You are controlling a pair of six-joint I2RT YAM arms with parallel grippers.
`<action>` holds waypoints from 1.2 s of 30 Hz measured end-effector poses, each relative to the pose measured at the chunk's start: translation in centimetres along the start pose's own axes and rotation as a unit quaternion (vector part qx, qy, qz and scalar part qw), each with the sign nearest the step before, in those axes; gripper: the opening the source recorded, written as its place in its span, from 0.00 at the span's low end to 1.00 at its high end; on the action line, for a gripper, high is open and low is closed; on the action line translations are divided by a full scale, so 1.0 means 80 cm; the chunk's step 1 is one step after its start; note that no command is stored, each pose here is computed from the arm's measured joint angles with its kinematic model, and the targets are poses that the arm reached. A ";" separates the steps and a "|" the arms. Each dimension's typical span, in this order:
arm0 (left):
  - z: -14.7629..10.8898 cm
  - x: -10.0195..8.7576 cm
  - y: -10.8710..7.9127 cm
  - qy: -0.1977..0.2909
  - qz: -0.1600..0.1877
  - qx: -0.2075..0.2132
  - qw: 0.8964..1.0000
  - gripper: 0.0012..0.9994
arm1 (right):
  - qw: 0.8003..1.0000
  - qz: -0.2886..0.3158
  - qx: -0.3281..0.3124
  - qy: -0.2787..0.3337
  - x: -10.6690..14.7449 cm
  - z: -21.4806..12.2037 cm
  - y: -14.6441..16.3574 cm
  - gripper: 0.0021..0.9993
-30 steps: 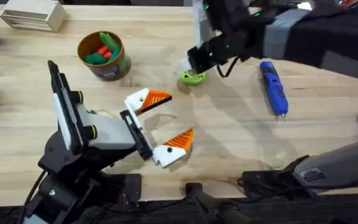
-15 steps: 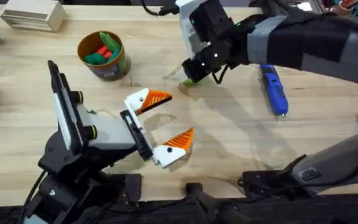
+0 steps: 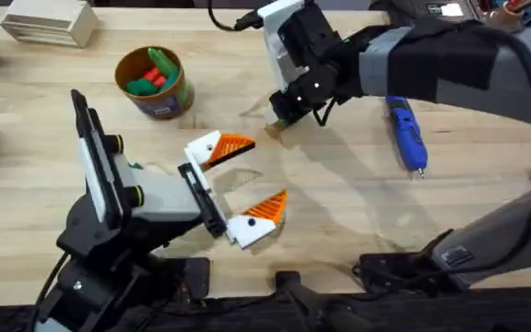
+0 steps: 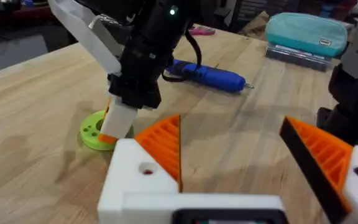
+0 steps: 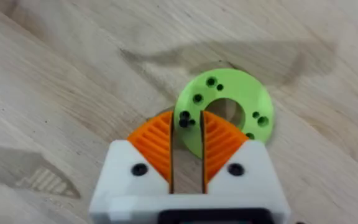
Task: Pick up the gripper from the table and insert it into the empty holder that is missing its gripper. Then pick up a screw, insert it into the mounting hole, and use the screwdriver to tighten it. Finally, clean up the table by picking up the vegetable and placing it into the bucket.
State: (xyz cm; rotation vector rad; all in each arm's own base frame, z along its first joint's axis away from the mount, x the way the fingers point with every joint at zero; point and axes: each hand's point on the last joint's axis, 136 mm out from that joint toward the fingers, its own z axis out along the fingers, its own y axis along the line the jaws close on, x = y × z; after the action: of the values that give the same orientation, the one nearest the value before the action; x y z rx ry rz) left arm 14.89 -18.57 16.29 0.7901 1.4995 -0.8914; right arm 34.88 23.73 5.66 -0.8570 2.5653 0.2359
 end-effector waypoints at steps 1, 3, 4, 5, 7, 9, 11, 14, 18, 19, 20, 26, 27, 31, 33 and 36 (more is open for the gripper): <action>0.000 0.000 0.000 0.000 0.000 0.000 1.000 0.99 | 1.000 -0.001 0.001 -0.001 0.000 0.000 -0.001 0.18; 0.000 0.000 0.000 0.000 0.000 0.000 1.000 0.99 | 1.000 -0.001 0.001 -0.002 -0.001 0.000 -0.001 0.05; 0.000 0.000 0.000 0.000 0.000 0.000 1.000 0.99 | 1.000 -0.001 0.001 -0.002 -0.001 0.001 -0.001 0.03; 0.000 0.000 0.000 0.000 0.000 0.000 1.000 0.99 | 1.000 -0.001 0.001 -0.002 -0.002 0.001 -0.001 0.03; 0.000 0.000 0.000 0.000 0.000 0.000 1.000 0.99 | 1.000 -0.001 0.001 -0.003 -0.002 0.001 -0.001 0.01; 0.000 0.000 0.000 0.000 0.000 0.000 1.000 0.99 | 1.000 -0.001 0.001 -0.003 -0.002 0.001 -0.001 0.01; 0.000 0.000 0.000 0.000 0.000 0.000 1.000 0.99 | 1.000 -0.001 0.001 -0.003 -0.002 0.001 -0.001 0.01; 0.000 0.000 0.000 0.000 0.000 0.000 1.000 0.99 | 1.000 -0.001 0.001 -0.003 -0.002 0.001 -0.001 0.01; 0.000 0.000 0.000 0.000 0.000 0.000 1.000 0.99 | 1.000 -0.001 0.001 0.000 -0.001 0.000 -0.001 0.01; 0.000 0.000 0.000 0.000 0.000 0.000 1.000 0.99 | 1.000 -0.001 0.001 0.000 -0.002 -0.001 -0.001 0.01; 0.000 0.000 0.000 0.000 0.000 0.000 1.000 0.99 | 1.000 -0.001 0.001 0.003 -0.001 -0.004 -0.001 0.01; 0.000 0.000 0.000 0.000 0.000 0.000 1.000 0.99 | 1.000 -0.002 0.002 -0.025 -0.015 -0.051 0.001 0.01; 0.000 0.000 0.000 0.000 0.000 0.000 1.000 0.99 | 0.999 -0.003 0.003 -0.035 -0.019 -0.062 0.002 0.01; 0.000 0.000 0.000 0.000 0.000 0.000 1.000 0.99 | 0.998 -0.004 0.004 -0.054 -0.024 -0.102 0.004 0.01; 0.000 0.000 0.000 0.000 0.000 0.000 1.000 0.99 | 0.998 -0.006 0.003 -0.055 -0.020 -0.119 0.007 0.01; 0.000 0.000 0.000 0.000 0.000 0.000 1.000 0.99 | 0.999 -0.011 -0.002 -0.047 -0.010 -0.139 0.018 0.01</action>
State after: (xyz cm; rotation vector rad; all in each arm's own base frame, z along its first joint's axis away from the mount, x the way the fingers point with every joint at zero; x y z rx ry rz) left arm 14.89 -18.57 16.29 0.7901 1.4995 -0.8914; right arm 30.82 22.11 16.02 -0.8545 2.4680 0.2691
